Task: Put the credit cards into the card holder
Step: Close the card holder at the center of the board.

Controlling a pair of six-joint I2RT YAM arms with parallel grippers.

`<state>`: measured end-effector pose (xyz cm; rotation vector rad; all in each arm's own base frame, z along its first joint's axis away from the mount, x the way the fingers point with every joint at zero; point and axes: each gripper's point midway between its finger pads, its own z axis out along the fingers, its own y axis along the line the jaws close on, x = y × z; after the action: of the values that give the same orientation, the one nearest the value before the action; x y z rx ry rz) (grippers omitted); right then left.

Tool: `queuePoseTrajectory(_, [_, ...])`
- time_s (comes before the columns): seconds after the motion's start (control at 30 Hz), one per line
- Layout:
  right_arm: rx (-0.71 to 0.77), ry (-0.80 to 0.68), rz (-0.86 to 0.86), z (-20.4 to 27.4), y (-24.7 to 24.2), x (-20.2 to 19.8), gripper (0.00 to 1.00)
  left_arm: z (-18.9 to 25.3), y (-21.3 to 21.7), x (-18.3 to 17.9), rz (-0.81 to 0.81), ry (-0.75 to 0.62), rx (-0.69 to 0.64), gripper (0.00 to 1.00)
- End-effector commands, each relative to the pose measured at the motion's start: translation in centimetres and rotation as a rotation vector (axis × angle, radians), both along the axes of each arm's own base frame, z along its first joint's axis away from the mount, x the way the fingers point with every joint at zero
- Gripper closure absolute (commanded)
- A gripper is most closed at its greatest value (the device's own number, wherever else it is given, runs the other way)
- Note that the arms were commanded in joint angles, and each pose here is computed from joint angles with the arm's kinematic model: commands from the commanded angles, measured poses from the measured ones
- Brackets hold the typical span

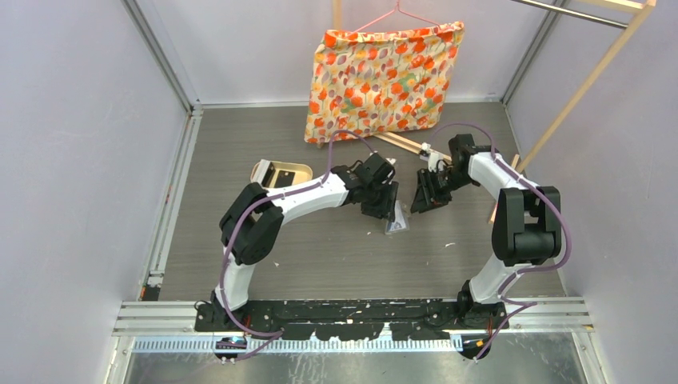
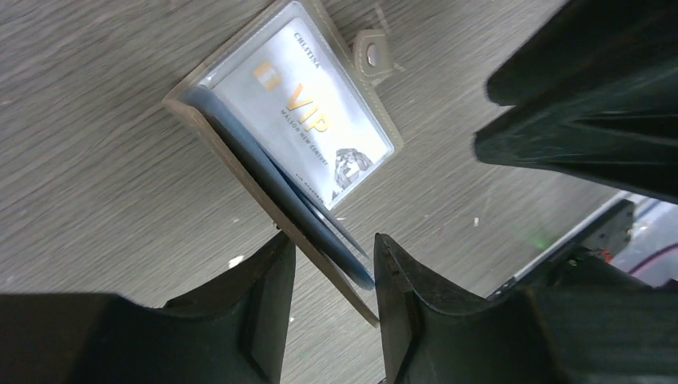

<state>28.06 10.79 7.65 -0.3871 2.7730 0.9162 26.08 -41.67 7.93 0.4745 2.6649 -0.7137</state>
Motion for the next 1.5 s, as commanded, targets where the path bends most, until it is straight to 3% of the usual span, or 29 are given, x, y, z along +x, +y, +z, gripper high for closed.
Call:
queuePoseTrajectory(0.0, [0.035,-0.013,-0.033,0.2,0.5,1.0,0.59,3.8,-3.7,0.1,-0.039,-0.029,-0.215,0.58])
queuePoseTrajectory(0.23, [-0.026,-0.07,-0.077,-0.4,-0.3,3.0,0.49,3.7,-5.1,1.0,-0.017,-0.018,-0.278,0.57])
queuePoseTrajectory(0.6, [-0.167,-0.129,-0.074,-2.0,-0.6,5.6,0.48,1.6,-5.3,2.8,0.05,0.008,-0.31,0.57])
queuePoseTrajectory(1.0, [-0.172,-0.121,-0.031,-2.4,0.9,6.2,0.48,0.3,-4.2,4.2,0.116,-0.004,-0.317,0.68])
queuePoseTrajectory(1.33, [-0.253,-0.121,0.021,-3.4,1.4,5.7,0.54,-1.8,-3.0,3.8,0.129,0.02,-0.267,0.72])
queuePoseTrajectory(1.47, [-0.281,-0.138,0.021,-3.2,0.9,5.8,0.63,-1.7,-2.5,3.6,0.13,0.01,-0.259,0.73])
